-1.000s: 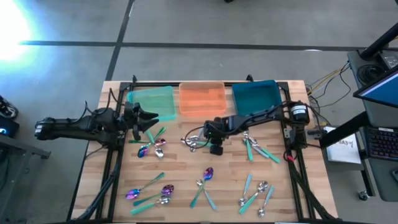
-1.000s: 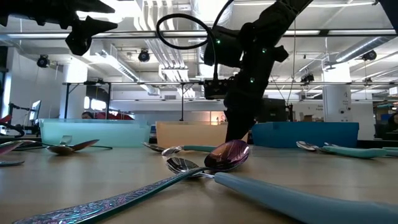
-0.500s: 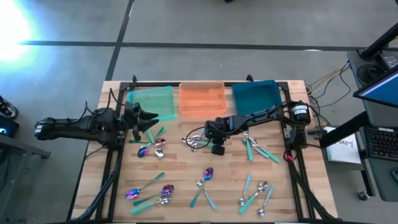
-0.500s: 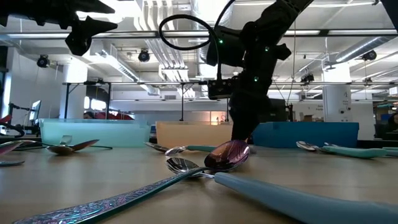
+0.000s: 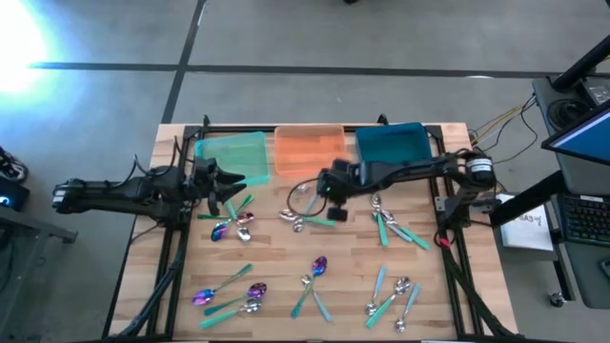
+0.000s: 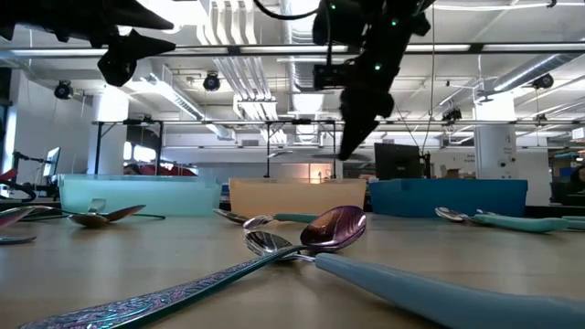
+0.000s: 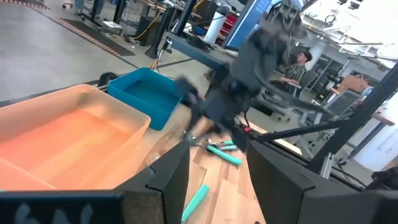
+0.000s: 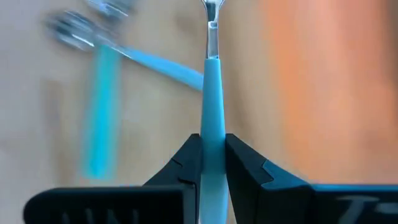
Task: Sort silverware by color (type)
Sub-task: Put the light blue spoon into the blue bin
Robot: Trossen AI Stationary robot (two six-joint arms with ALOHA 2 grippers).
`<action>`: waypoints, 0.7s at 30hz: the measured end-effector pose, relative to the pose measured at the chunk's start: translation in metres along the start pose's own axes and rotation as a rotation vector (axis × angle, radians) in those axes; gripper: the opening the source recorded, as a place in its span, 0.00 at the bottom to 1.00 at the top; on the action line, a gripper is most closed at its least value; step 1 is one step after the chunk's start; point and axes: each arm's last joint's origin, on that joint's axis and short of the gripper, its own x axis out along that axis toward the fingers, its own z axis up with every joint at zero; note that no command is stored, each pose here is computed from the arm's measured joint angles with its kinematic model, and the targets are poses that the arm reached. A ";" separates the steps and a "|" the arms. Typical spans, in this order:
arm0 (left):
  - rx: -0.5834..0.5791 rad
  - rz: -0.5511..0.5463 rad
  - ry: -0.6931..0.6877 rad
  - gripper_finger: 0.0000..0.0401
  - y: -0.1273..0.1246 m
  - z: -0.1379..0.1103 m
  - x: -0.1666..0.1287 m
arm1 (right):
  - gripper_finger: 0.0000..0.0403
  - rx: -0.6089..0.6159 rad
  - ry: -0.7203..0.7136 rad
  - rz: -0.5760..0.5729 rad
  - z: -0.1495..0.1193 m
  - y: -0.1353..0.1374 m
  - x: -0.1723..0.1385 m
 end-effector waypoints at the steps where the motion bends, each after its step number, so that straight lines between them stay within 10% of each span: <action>1: 0.002 0.001 0.003 0.36 0.000 0.000 0.001 | 0.09 0.010 0.025 -0.029 -0.004 -0.008 -0.006; 21: 0.029 0.027 0.049 0.36 0.001 -0.006 0.009 | 0.09 0.540 0.334 -0.247 -0.127 -0.135 -0.040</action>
